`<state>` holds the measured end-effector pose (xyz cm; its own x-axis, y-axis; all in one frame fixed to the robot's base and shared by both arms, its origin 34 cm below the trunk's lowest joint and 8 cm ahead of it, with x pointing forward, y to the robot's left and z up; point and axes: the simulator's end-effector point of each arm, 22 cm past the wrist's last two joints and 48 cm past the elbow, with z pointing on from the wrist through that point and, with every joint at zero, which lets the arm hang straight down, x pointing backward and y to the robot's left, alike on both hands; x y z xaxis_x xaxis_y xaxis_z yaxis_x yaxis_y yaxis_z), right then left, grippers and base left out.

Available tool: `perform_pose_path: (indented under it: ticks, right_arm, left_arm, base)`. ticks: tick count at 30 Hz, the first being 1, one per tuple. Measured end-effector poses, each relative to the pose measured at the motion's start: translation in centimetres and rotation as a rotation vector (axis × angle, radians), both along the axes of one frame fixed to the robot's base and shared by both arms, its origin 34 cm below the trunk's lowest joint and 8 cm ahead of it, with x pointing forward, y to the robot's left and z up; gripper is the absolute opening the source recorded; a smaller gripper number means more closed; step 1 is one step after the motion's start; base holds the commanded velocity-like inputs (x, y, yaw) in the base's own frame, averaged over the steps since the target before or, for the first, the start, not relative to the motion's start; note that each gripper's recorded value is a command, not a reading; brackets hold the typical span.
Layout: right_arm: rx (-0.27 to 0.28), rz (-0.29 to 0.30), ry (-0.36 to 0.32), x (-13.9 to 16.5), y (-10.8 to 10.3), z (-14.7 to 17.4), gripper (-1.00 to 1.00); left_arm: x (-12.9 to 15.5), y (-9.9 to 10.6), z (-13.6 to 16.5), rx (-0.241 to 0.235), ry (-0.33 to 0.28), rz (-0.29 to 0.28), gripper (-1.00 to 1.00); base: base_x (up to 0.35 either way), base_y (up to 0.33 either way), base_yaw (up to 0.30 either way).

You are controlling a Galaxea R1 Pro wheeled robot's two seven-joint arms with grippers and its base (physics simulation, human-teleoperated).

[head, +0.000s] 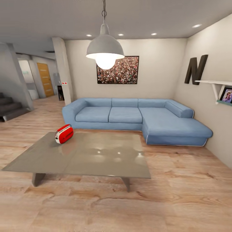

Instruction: Turn on the radio receiver that's on the table in the living room.

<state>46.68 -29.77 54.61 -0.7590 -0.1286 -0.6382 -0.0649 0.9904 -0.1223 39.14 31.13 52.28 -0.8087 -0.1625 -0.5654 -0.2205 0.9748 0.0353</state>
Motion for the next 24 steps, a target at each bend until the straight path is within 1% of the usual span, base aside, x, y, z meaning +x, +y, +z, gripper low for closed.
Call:
perform_pose_path:
  ticks: [4, 8, 18, 20, 24]
  right_arm:
    - [0.0, 0.0, 0.0, 0.0, 0.0, 0.0, 1.0]
    - [0.0, 0.0, 0.0, 0.0, 0.0, 0.0, 1.0]
    - [0.002, -0.001, 0.002, -0.1, 0.0, -0.1, 1.0]
    - [0.001, -0.001, 0.002, -0.1, 0.0, -0.1, 1.0]
    - [0.001, -0.001, 0.002, -0.1, 0.0, -0.1, 1.0]
  left_arm:
    - [0.0, 0.0, 0.0, 0.001, 0.0, 0.0, 1.0]
    - [0.0, 0.0, 0.0, 0.001, 0.0, 0.0, 1.0]
    - [0.0, 0.2, 0.0, 0.003, 0.0, 0.0, 1.0]
    - [0.0, 0.7, 0.1, 0.011, -0.001, 0.001, 1.0]
    - [0.8, 1.7, 0.8, 0.029, -0.042, 0.007, 1.0]
  base:
    - [0.01, 0.022, 0.3]
    - [0.12, 0.172, 0.3]
    - [0.222, 0.192, 0.3]
    - [0.252, 0.178, 0.3]
    - [0.258, 0.188, 0.3]
